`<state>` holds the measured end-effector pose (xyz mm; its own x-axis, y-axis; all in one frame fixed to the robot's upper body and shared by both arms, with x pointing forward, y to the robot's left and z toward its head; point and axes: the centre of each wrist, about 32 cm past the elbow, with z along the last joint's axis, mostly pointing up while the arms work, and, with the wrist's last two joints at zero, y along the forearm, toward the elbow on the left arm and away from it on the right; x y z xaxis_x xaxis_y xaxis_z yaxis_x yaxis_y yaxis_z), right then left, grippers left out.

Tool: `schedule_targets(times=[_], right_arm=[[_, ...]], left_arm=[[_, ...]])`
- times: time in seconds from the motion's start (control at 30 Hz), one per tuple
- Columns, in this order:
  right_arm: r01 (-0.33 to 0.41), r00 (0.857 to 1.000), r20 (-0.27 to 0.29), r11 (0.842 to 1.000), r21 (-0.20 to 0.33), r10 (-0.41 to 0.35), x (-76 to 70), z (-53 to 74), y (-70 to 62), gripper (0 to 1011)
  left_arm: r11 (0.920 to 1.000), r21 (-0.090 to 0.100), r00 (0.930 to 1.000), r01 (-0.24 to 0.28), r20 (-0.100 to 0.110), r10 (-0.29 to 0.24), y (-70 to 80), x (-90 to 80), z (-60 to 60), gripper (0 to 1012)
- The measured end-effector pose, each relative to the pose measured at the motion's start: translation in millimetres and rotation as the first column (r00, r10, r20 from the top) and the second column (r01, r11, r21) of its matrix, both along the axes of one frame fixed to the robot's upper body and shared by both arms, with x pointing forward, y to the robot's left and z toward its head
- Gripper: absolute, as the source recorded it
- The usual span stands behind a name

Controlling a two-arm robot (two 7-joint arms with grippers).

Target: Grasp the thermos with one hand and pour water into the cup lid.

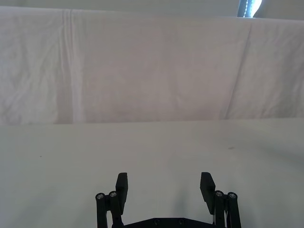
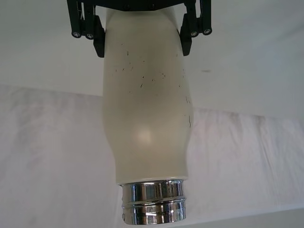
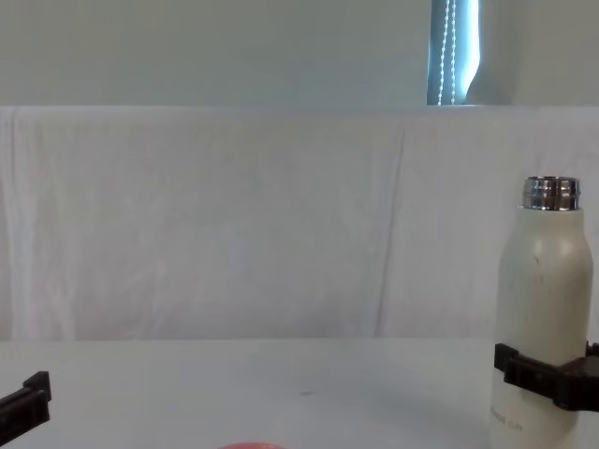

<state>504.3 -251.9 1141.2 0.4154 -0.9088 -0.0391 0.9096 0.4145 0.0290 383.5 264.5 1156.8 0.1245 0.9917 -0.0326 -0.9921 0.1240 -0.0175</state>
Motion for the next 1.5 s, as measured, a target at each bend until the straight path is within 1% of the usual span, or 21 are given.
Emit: schedule_targets(times=[0.67,1.2,1.23,1.3,1.5], right_arm=[[-0.003,1.000,-0.007,1.000,-0.008,0.003,0.2,-5.4,3.1,955],[-0.002,1.000,-0.006,1.000,-0.011,0.001,-0.2,-5.9,3.7,951],[-0.001,1.000,-0.005,1.000,-0.011,0.001,-0.2,-5.8,3.7,955],[-0.001,1.000,-0.005,1.000,-0.010,0.001,-0.1,-5.6,3.5,1001],[0.000,1.000,-0.005,1.000,-0.010,0.000,-0.1,-5.4,3.4,1000]], left_arm=[[1.0000,0.000,1.0000,0.000,0.000,0.000,0.0,0.0,0.0,1001],[1.0000,0.000,1.0000,0.000,0.000,0.000,0.0,0.0,0.0,1001],[1.0000,0.000,1.0000,0.000,0.000,0.000,0.0,0.0,0.0,1001],[1.0000,0.000,1.0000,0.000,0.000,0.000,0.0,0.0,0.0,1001],[1.0000,0.000,1.0000,0.000,0.000,0.000,0.0,0.0,0.0,1001]])
